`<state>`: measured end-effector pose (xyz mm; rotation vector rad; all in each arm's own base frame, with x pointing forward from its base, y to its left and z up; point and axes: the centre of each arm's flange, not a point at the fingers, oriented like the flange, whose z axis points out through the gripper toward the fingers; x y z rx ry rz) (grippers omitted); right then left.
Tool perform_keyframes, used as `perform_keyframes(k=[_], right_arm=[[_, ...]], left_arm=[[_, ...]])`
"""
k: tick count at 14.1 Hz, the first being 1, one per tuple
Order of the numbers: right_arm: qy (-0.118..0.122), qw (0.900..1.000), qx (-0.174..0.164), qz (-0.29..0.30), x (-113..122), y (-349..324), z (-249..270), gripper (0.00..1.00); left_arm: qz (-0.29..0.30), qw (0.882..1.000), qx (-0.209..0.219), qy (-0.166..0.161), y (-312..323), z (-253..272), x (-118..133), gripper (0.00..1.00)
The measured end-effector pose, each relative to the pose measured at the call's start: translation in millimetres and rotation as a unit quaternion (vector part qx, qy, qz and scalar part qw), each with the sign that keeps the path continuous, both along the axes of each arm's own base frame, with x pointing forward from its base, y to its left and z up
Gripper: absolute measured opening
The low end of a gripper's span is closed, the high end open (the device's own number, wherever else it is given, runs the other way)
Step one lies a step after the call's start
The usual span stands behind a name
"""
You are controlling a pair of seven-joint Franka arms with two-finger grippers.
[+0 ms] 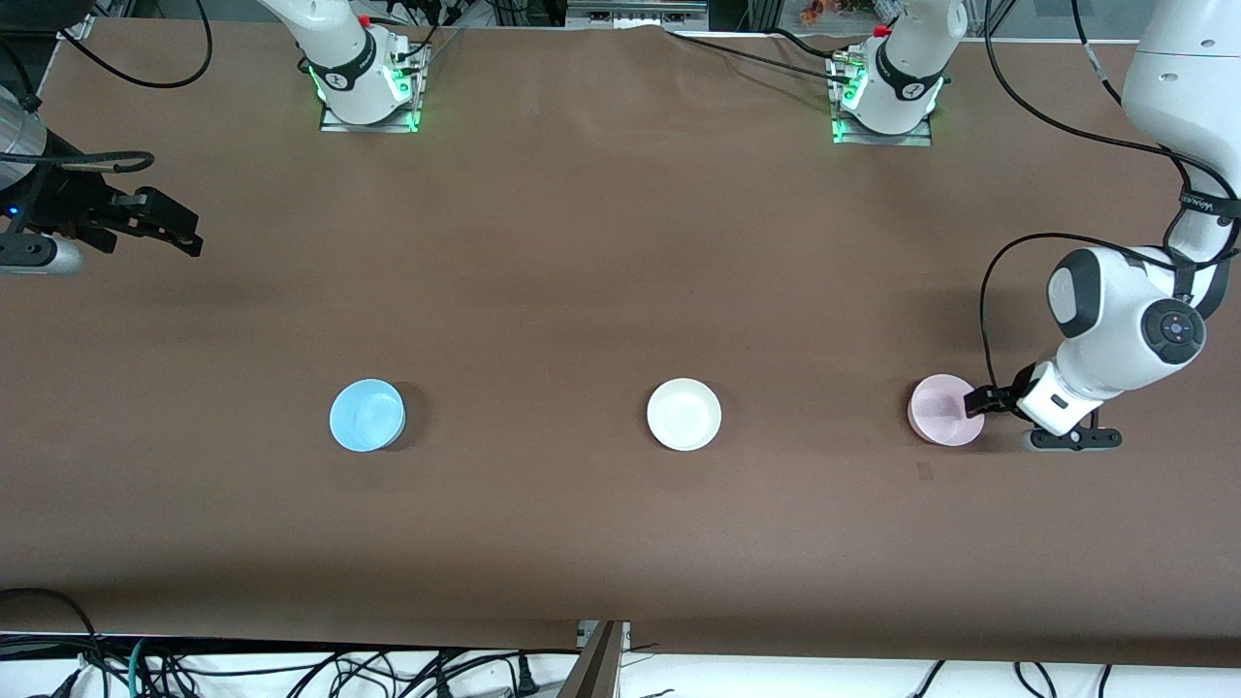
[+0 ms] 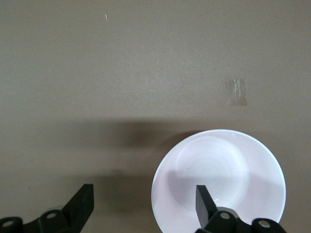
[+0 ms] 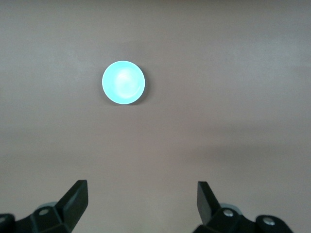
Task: Stack pink and blue bowls on white bowl
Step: 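Lower the left gripper onto the pink bowl rim and close it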
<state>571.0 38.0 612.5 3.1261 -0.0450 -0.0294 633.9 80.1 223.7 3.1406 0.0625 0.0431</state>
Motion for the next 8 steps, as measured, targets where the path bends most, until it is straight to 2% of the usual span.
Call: perform_keyframes(k=[3,8], right_arm=[[0.0,1.0,0.0,0.0,0,0,0,1.0],[0.0,1.0,0.0,0.0,0,0,0,1.0]], left_arm=[[-0.01,1.0,0.011,0.002,-7,-3,-7,0.92],[-0.013,1.0,0.006,-0.016,-11,-21,-21,0.88]])
